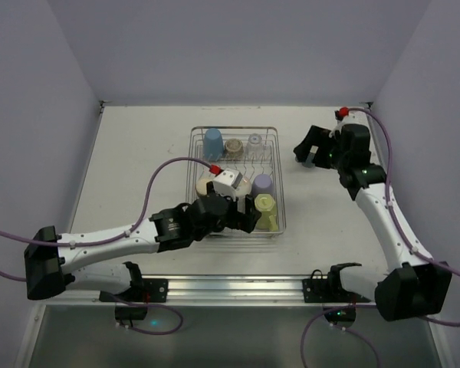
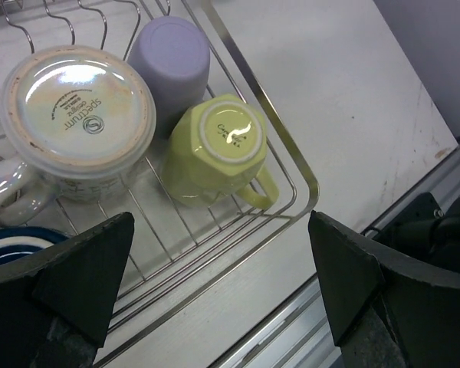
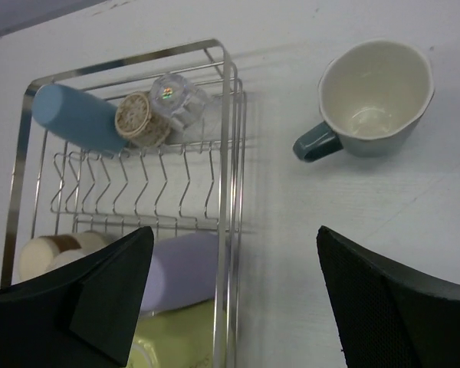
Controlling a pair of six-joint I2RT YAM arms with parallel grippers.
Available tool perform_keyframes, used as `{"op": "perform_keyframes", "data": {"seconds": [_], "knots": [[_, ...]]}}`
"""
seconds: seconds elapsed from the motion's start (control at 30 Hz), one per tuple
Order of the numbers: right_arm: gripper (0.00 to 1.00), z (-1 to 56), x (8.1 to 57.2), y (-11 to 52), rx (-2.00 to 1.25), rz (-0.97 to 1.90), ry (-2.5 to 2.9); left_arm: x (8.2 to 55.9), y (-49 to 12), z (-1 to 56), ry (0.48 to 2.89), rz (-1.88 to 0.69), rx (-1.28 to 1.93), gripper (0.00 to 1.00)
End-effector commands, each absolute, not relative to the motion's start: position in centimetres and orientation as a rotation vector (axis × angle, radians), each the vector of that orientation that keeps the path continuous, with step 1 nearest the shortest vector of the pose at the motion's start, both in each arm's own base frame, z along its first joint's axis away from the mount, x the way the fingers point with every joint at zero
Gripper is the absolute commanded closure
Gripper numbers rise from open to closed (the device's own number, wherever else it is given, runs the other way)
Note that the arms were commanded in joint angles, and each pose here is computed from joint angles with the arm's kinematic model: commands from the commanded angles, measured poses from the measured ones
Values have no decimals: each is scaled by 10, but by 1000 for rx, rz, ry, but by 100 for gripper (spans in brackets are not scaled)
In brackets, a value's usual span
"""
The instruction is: Unload the cups from the dish rack
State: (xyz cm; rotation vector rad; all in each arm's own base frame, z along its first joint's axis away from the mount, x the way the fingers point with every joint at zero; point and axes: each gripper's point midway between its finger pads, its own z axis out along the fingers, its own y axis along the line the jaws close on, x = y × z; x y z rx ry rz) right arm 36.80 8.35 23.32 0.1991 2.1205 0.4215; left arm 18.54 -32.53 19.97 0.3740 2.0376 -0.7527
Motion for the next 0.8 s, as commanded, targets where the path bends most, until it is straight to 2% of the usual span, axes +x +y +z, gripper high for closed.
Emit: {"op": "perform_keyframes", "data": {"seconds": [0.0,0.2,0.43,0.6,0.77], "knots": [[10,253,346,109,156,622,1992,205,-350,239,1923,-788,118,0],[9,275,306,111,139,691,1880,219,-367,217,1934,-665,15,0],[1,316,260,113,58,743,1774,235,-381,190,1947,-544,-22,0],[1,349,229,115,-5,772,1686,248,-382,176,1932,-450,-56,0],[1,357,211,123,-75,825,1655,254,-386,158,1949,-357,-34,0]]}}
